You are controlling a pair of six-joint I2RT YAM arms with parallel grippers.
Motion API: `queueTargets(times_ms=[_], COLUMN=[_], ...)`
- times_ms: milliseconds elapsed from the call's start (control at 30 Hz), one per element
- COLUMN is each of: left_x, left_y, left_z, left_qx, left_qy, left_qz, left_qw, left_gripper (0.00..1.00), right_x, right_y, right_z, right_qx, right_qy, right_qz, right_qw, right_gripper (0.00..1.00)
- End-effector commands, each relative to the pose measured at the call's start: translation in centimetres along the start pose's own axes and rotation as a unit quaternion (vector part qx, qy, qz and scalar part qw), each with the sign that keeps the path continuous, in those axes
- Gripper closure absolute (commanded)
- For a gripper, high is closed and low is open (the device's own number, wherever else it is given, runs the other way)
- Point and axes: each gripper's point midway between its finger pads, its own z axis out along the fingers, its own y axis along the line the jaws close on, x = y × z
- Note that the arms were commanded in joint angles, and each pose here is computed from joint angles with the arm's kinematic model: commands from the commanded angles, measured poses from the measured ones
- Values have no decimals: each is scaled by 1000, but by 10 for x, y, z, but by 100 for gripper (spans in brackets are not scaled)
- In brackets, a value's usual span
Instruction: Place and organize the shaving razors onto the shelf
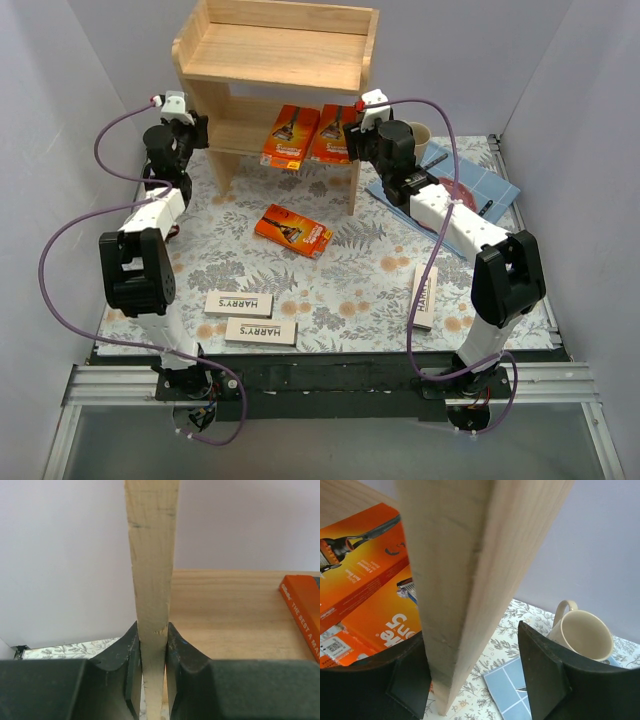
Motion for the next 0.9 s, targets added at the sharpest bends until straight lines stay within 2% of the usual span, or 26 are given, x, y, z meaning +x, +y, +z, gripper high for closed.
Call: queueTargets(times_ms=[0,33,67,167,200,333,367,400,467,500,533,600,633,667,700,733,767,833,867], left_x=[-46,-38,-51,-42,-50,-31,-26,-30,-31,-25,-41,-44,-26,-36,-32,-10,-6,21,28], left_y=[-47,-49,-55,-62,-67,-59,-56,-54,-46,-49,-59,-68,-73,-82,-87,-93,-104,-120,-127], left_z=[-35,-43,-53,-72,-79,-86,-86,-85,-97,-107,-128,-152,-170,-186,-195,-208,-219,-236,-241], left_qx=[69,68,73,77,81,52,42,34,-3,-2,13,19,20,29,31,29,45,67,83], left_qy=[-31,-18,-27,-7,-12,14,22,25,48,62,51,48,78,75,89,137,153,203,216], left_qz=[4,-3,-9,-23,-24,-34,-36,-37,-58,-64,-65,-77,-92,-112,-128,-154,-187,-222,-235], left_qw=[997,998,997,997,996,998,998,998,997,996,996,996,992,990,987,978,969,951,944], left_gripper=[100,100,100,100,100,98,88,59,44,40,32,26,24,24,24,24,24,25,25], right_x=[-27,-27,-27,-24,-24,-21,-19,-23,-12,-14,-9,-12,12,19,37,55,64,82,87], right_y=[-21,-22,-26,-33,-34,-37,-38,-41,-45,-45,-42,-35,-26,-15,-8,2,21,46,69], right_z=[1,1,1,2,2,1,-1,-8,-23,-42,-54,-87,-99,-108,-125,-132,-140,-149,-159], right_qx=[29,29,30,35,36,32,33,38,47,43,32,0,-14,-45,-66,-83,-129,-188,-243], right_qy=[-43,-43,-43,-39,-39,-33,-26,-23,13,16,24,29,59,71,112,138,155,184,202], right_qz=[-4,-6,-7,-11,-11,-17,-20,-15,-5,12,15,23,37,46,52,71,90,121,158], right_qw=[999,999,999,999,999,999,999,999,999,999,999,999,998,995,990,984,975,957,936], right_gripper=[34,35,36,37,37,36,29,23,14,12,11,10,10,12,13,15,20,22,25])
